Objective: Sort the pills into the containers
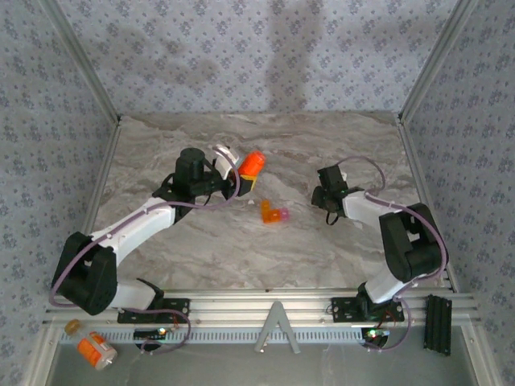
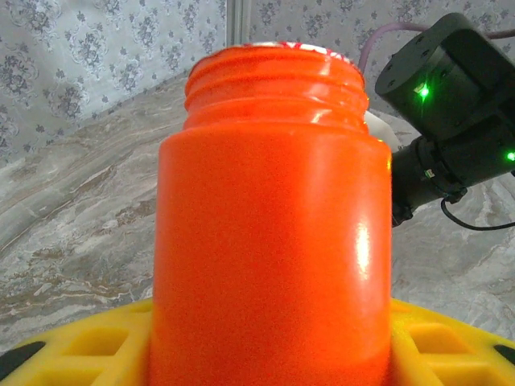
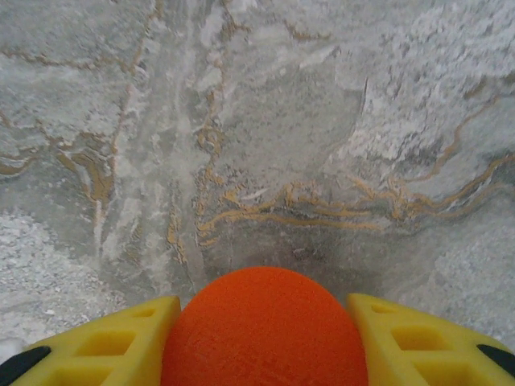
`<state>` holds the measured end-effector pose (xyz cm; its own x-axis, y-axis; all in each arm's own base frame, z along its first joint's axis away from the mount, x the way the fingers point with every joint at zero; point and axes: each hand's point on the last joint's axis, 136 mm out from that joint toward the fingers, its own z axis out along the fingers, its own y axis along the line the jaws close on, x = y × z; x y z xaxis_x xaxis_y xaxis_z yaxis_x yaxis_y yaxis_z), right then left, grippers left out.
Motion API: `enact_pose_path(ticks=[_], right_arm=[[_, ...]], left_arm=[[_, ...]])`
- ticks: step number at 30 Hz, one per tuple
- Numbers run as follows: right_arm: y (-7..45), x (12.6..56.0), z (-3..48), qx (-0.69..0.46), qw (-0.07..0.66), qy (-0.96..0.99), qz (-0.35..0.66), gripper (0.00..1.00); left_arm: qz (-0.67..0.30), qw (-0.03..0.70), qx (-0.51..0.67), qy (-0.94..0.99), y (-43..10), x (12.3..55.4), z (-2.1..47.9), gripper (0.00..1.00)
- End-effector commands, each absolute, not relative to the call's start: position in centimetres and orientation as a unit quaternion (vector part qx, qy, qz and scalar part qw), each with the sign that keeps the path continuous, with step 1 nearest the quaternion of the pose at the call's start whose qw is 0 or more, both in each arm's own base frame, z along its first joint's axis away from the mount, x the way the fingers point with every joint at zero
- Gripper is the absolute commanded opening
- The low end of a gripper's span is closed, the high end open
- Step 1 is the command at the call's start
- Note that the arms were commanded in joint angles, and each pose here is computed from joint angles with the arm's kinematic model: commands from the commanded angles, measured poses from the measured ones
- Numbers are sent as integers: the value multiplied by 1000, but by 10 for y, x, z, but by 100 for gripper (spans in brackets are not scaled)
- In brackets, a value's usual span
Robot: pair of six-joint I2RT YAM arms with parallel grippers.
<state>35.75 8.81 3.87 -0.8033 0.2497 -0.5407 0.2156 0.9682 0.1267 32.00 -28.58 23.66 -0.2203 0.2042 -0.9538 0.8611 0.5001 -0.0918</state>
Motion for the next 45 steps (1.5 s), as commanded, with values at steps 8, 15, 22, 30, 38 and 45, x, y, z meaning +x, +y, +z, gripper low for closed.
enact_pose_path(ticks=[8,15,22,30,38,45], right_arm=[[87,348,25,148,268,952,31,64],[93,346,61,138,289,945,63,76],[116,340,102,107,300,938,137,76],[158,333,96,69,247,944,206,69],[179,326,62,36,200,958,203,43],[186,323,41,33,179,963,198,32]], left_arm=[[-335,525,369,690,-280,314,264,0],[-332,521,365,697,-277,312,265,0],[-324,514,359,709,-273,309,262,0],[-318,492,348,732,-264,296,245,0],[-302,458,342,763,-256,282,214,0],[-300,439,326,782,-257,280,199,0]])
